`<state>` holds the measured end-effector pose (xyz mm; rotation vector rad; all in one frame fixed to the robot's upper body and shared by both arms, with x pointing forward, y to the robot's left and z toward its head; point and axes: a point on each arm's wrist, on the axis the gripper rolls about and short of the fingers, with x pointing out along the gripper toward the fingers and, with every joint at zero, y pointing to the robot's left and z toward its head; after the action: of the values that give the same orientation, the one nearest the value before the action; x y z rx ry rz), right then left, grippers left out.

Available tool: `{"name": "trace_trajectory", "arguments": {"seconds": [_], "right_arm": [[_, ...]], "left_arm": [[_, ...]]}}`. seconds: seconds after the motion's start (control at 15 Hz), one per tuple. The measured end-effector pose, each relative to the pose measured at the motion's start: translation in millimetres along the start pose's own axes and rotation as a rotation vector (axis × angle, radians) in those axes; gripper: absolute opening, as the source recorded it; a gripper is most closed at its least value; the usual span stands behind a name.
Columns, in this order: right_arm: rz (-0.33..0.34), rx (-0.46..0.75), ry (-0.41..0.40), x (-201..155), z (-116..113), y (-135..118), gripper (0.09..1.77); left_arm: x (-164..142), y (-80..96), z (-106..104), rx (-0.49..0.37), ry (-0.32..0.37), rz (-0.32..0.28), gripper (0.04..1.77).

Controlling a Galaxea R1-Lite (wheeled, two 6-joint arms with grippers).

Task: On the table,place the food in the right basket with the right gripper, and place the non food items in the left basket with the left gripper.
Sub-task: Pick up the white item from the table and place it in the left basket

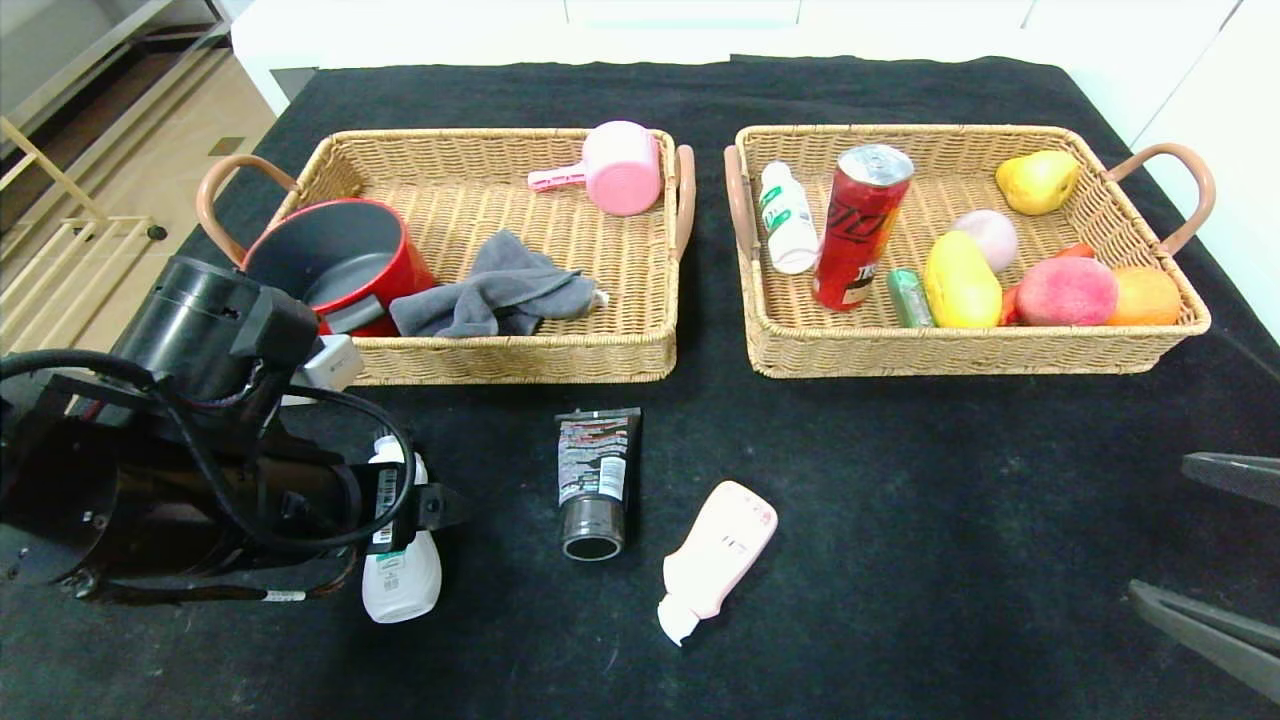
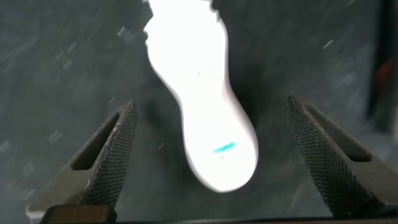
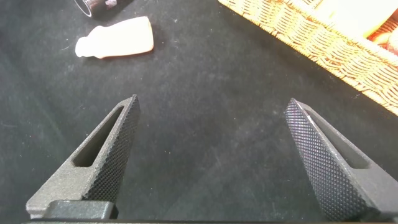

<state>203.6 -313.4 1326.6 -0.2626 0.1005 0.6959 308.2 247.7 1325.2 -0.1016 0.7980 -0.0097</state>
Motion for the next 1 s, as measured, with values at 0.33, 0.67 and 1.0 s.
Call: {"name": "trace_trajectory", "arguments": {"seconds": [0.33,0.67,1.0], "right_arm": [[0.001,0.002,0.002,0.7,-0.3,-0.4,1.71],[0.003,0.005,0.006,1.6,-0.8,-0.7,1.71],[0.002,0.005,0.007,1.8,-0.8,-1.2,1.71]], "left_arm": [[9.0,1.7,-4.4,-0.003,0.005,0.001,1.72],[13.6,3.1,-5.6,-0.005,0.02,0.012,1.72],[16.8,4.6,-9.2,-0.003,0.038,0.021,1.16]]}}
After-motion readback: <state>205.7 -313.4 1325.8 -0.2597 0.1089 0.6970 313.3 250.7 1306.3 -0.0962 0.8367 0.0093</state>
